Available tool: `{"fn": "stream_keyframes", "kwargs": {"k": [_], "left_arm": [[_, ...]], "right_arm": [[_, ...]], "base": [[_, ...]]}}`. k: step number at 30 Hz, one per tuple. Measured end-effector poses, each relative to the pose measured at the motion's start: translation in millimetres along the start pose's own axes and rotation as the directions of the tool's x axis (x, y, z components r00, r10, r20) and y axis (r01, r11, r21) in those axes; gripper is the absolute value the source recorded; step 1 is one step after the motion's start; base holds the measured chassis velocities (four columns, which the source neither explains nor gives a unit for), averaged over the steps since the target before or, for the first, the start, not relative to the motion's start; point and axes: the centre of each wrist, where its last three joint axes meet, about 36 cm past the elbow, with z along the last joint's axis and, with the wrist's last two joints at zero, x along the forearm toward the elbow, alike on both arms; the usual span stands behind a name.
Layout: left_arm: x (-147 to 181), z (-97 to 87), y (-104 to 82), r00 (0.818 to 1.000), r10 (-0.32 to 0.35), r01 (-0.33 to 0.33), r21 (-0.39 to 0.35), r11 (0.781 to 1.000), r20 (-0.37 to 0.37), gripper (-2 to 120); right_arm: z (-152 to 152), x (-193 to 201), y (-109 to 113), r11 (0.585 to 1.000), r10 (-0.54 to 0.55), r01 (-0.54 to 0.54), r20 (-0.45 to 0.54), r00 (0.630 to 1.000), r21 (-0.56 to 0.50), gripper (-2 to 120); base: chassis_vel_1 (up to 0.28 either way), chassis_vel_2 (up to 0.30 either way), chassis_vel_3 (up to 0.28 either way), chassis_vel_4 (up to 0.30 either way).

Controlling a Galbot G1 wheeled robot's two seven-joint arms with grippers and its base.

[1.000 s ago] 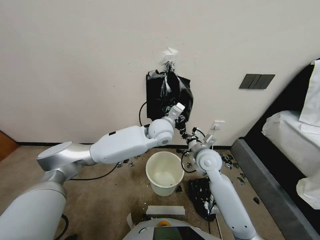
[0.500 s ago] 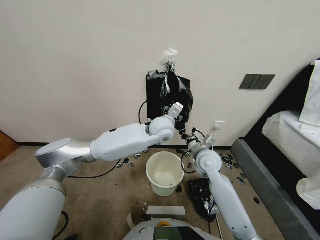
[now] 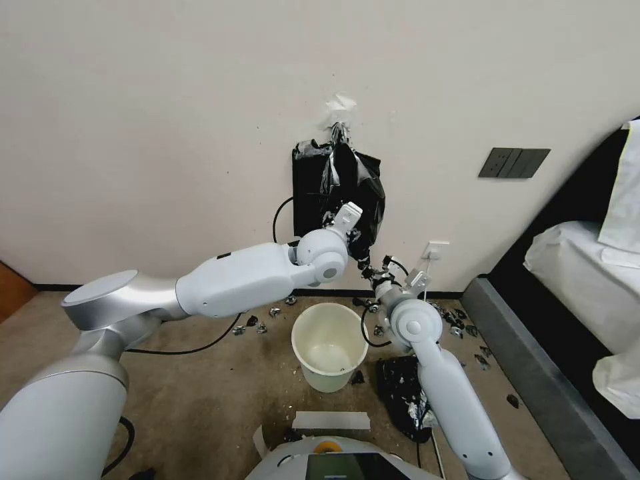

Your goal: Place a trash bag onto the trash bin.

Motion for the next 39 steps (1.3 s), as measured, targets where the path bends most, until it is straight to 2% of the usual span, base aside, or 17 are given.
{"fn": "stream_keyframes", "kwargs": {"k": [12, 16, 22, 24, 26, 35, 39], "left_arm": [[-9.6, -7.7, -7.2, 1.000, -0.009, 0.009, -0.004, 1.000, -0.022, 64], [-10.6, -14.3, -6.2, 0.999, -0.014, 0.014, -0.010, 1.000, -0.047, 57], [-9.4, -22.1, -4.9, 0.996, -0.013, 0.013, -0.004, 1.000, -0.093, 53], [-9.5, -22.5, -4.8, 0.995, -0.014, 0.013, -0.004, 1.000, -0.094, 53], [-10.9, -23.8, -3.7, 0.994, -0.020, 0.019, -0.009, 1.000, -0.109, 44], [-15.5, -27.3, -1.1, 0.989, -0.029, 0.028, -0.006, 1.000, -0.142, 40], [-19.2, -28.3, -1.0, 0.988, -0.034, 0.033, -0.004, 0.999, -0.149, 31]], "right_arm": [[-0.3, 0.6, -3.4, 1.000, 0.005, -0.005, 0.005, 1.000, 0.003, 0], [-0.4, 0.9, -3.8, 1.000, 0.004, -0.004, 0.007, 1.000, 0.002, 0], [0.2, 1.4, -4.1, 1.000, 0.003, -0.003, 0.008, 1.000, -0.002, 0], [0.2, 1.4, -4.1, 1.000, 0.003, -0.003, 0.008, 1.000, -0.002, 0], [0.9, 1.5, -3.9, 1.000, 0.002, -0.002, 0.007, 1.000, -0.004, 0], [2.4, 2.9, -4.4, 1.000, 0.001, -0.001, 0.008, 1.000, -0.004, 0], [2.6, 3.5, -4.7, 1.000, 0.002, -0.001, 0.009, 1.000, -0.005, 0]], "base": [[0.000, 0.000, 0.000, 0.000], [0.000, 0.000, 0.000, 0.000], [0.000, 0.000, 0.000, 0.000], [0.000, 0.000, 0.000, 0.000], [0.000, 0.000, 0.000, 0.000], [0.000, 0.000, 0.000, 0.000], [0.000, 0.000, 0.000, 0.000]]}}
